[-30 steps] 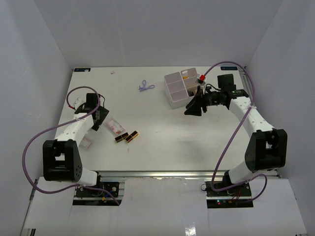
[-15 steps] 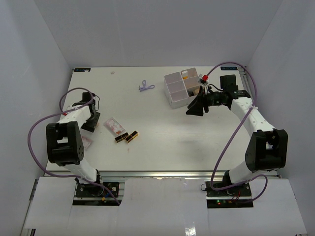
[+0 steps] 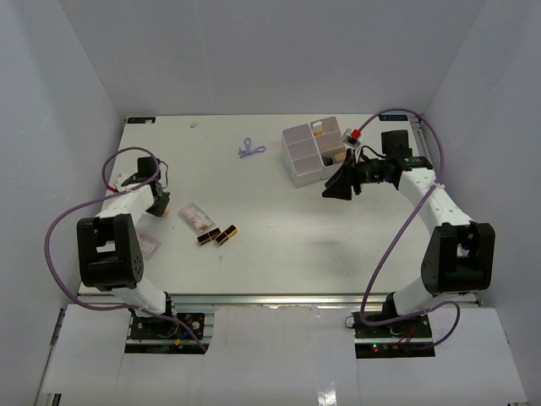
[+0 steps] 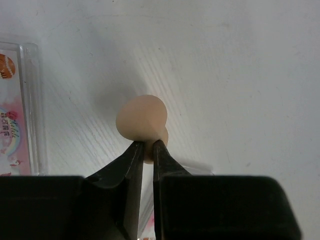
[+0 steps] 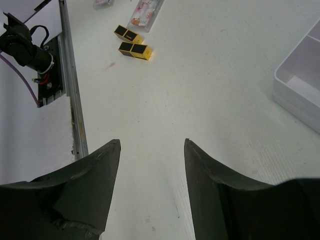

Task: Organize the makeup

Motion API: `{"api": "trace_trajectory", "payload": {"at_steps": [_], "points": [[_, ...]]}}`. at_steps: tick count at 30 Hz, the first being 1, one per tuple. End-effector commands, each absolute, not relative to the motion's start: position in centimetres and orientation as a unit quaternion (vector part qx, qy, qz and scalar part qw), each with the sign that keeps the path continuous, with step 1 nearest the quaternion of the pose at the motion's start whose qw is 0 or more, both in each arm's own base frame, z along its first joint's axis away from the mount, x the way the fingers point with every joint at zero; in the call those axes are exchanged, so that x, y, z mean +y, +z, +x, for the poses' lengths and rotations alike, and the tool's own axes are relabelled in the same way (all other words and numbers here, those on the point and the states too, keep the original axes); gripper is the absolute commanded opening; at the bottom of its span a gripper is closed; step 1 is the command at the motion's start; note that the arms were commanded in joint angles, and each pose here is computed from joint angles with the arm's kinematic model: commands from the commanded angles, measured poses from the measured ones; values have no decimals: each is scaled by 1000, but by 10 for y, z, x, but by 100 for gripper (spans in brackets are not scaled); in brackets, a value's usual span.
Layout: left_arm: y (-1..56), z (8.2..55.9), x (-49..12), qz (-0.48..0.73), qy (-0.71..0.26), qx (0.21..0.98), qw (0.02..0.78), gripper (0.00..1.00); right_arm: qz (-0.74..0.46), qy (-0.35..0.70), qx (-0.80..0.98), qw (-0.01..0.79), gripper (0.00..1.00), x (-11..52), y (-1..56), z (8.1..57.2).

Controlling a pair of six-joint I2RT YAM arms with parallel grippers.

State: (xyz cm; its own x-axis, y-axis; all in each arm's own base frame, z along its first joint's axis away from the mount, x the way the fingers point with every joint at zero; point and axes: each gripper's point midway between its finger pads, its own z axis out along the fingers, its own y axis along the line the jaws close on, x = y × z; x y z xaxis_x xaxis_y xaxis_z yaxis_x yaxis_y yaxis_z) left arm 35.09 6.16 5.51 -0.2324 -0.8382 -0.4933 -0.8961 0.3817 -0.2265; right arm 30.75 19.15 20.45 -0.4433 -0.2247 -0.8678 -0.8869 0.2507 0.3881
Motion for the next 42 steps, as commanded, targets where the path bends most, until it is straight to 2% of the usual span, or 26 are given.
{"api": "trace_trajectory", "payload": {"at_steps": [1, 6, 11, 12, 14, 16, 18, 21, 24, 33, 42], "points": [[105, 376, 43, -460, -44, 806, 371, 16, -395, 471, 701, 361, 61, 191, 212, 308], [170, 402, -36, -273, -250, 806, 463, 0, -398, 457, 701, 377, 61, 185, 222, 310], [207, 399, -187, 8, -367, 815, 449, 0, -386, 438, 697, 416, 61, 162, 242, 315], [227, 403, -210, 52, -380, 802, 457, 0, -384, 435, 696, 424, 61, 157, 246, 316], [233, 401, -256, 140, -401, 787, 448, 0, -353, 420, 704, 451, 61, 126, 253, 325], [227, 402, -289, 208, -401, 772, 446, 0, -335, 416, 706, 464, 61, 109, 256, 327], [248, 412, -323, 272, -395, 739, 474, 0, -319, 414, 708, 475, 61, 94, 258, 328], [234, 417, -371, 341, -374, 720, 475, 0, -304, 411, 710, 484, 61, 81, 259, 328], [249, 440, -407, 398, -322, 682, 522, 0, -298, 407, 712, 489, 61, 75, 259, 328], [227, 490, -480, 447, -244, 638, 578, 0, -291, 415, 711, 488, 61, 72, 255, 326], [216, 531, -480, 404, -169, 627, 644, 0, -292, 419, 708, 488, 61, 72, 254, 324]]}}
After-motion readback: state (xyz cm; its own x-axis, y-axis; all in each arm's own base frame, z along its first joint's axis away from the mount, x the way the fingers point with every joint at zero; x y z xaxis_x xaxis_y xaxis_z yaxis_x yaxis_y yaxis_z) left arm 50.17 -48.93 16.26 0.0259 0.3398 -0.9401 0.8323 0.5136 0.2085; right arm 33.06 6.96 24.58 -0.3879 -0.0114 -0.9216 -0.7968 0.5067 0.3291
